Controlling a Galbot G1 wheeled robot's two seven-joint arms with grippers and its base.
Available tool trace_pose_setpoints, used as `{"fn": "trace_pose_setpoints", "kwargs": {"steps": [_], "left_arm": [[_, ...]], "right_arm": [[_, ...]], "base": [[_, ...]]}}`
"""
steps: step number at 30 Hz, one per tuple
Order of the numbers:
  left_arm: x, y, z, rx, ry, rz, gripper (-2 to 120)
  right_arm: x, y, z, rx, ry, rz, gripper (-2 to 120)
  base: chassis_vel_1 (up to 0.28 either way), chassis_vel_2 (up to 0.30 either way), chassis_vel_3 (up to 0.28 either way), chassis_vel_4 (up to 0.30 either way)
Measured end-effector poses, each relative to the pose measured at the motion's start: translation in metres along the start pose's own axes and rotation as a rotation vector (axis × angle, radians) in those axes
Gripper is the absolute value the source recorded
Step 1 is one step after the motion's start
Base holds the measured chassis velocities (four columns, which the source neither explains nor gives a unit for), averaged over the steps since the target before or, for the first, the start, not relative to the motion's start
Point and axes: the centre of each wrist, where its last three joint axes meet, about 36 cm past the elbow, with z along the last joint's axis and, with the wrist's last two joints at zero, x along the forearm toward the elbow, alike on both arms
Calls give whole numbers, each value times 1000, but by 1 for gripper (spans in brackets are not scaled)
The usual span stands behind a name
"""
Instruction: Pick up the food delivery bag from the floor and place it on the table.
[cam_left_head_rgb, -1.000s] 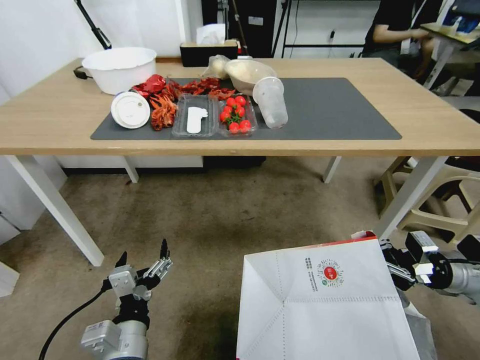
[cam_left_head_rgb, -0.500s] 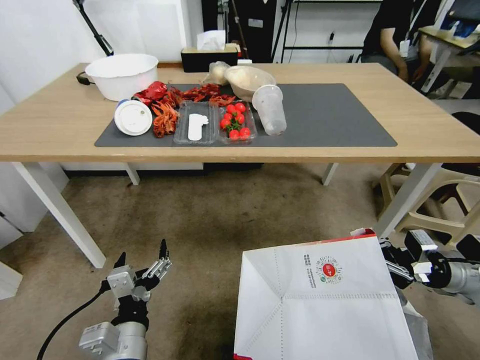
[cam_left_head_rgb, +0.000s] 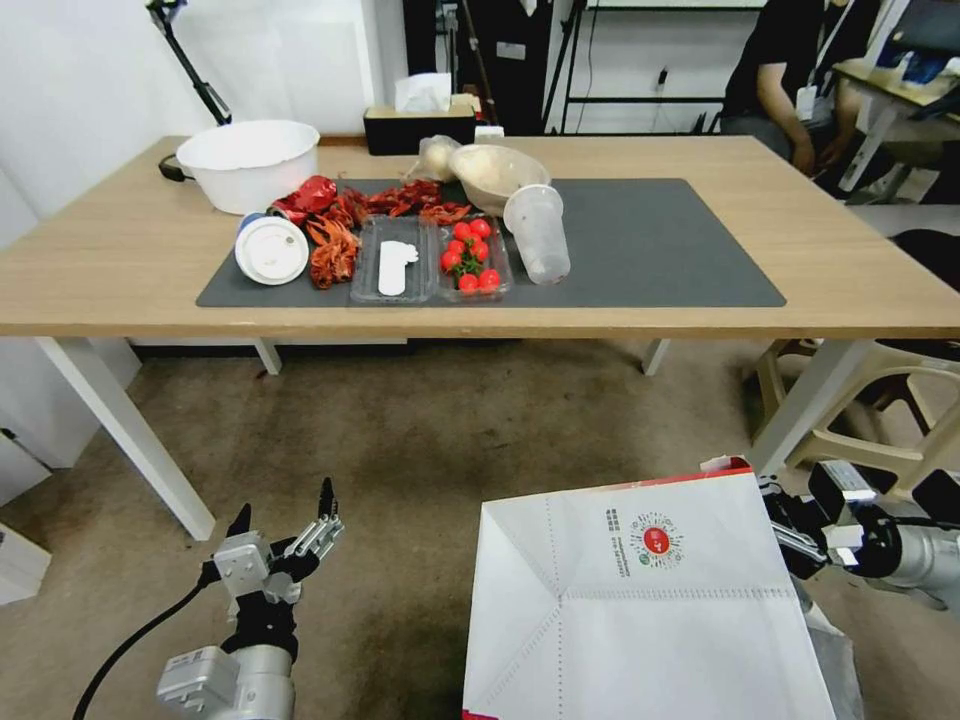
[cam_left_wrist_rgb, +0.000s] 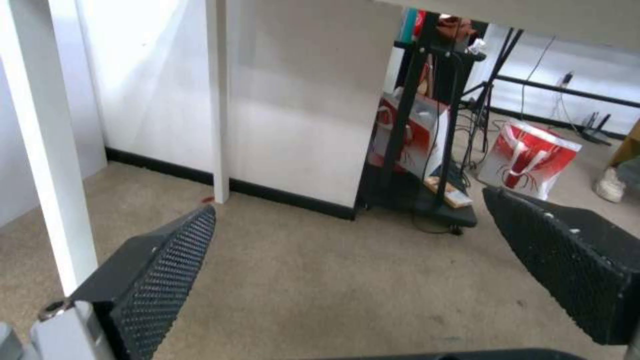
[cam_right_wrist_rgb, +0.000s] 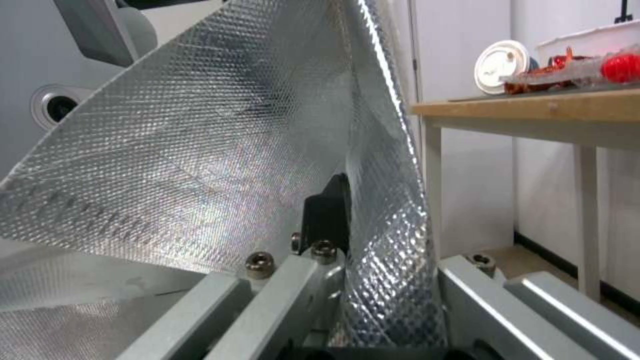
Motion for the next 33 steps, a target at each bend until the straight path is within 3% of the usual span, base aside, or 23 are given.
{"fn": "trace_pose_setpoints", "kwargs": {"steps": [33], "left_arm": [[-1,-1,0,0,-5,4,100]], "right_arm": [[-1,-1,-2,6,-3,7,0]], "base": [[0,0,0,0]]}}
